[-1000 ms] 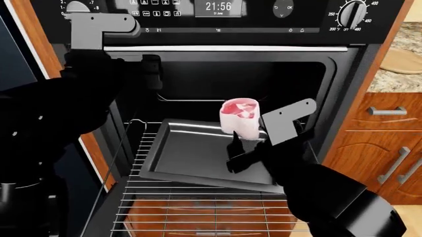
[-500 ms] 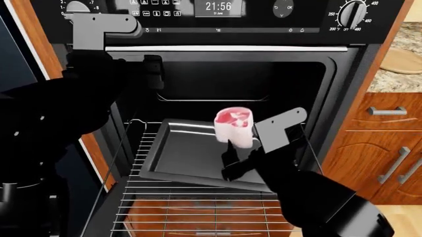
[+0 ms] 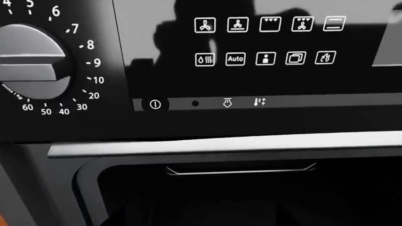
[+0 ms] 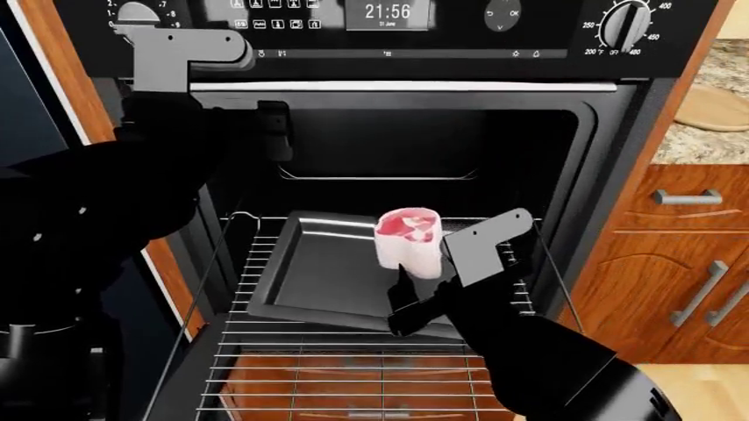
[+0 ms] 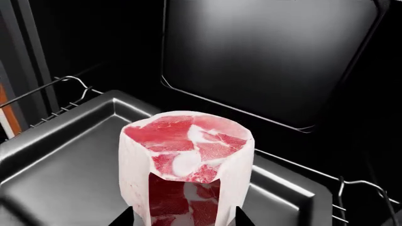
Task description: Place the steak on the rack of the oven.
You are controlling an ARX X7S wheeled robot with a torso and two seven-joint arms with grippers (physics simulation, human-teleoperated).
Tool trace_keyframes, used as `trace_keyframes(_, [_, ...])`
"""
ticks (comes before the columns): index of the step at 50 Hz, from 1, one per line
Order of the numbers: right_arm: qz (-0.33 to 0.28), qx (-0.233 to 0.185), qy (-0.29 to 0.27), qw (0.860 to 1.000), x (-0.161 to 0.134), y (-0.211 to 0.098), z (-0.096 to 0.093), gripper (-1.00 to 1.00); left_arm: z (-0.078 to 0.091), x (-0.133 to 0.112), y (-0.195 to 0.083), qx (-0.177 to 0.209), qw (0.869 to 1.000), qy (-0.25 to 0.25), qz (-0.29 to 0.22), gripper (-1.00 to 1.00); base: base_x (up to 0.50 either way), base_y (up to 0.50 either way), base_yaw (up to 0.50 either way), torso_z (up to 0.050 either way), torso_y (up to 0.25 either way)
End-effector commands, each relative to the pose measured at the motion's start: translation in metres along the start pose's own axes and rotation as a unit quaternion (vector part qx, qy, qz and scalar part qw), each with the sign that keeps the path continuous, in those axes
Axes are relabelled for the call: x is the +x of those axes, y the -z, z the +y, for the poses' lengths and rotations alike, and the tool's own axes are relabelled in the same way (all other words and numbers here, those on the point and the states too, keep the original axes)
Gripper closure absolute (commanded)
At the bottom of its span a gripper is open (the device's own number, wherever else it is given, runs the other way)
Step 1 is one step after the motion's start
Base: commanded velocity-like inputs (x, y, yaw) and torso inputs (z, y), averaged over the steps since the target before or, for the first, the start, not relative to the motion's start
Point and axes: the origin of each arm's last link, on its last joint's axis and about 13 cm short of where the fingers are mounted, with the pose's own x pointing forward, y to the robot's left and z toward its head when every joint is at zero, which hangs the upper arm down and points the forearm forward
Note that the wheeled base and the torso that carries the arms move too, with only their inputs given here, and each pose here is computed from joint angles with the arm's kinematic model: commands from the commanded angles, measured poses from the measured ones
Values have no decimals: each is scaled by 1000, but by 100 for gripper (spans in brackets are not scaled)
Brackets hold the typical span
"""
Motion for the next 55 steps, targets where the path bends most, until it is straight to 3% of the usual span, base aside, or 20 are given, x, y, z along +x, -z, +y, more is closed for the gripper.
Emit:
trace_keyframes(1, [0,-2,-1,1000,3,6,1,100,1,1,1,-1,1000,-1,1,-100,0,0,0,0,0])
trace_keyframes(21, [12,10,-4,1000,6,13,2,100,2,1,4,-3,1000,-3,2,-100,0,0,0,0,1])
trace_keyframes(22, [14,11,-4,1000,5,13,2,-100,2,1,5,-3,1000,-2,2,-100,0,0,0,0,0])
trace_keyframes(55, [-46,11,1,999,-36,-18,3,-100,1,1,5,-11,1000,3,1,-100,0,0,0,0,0])
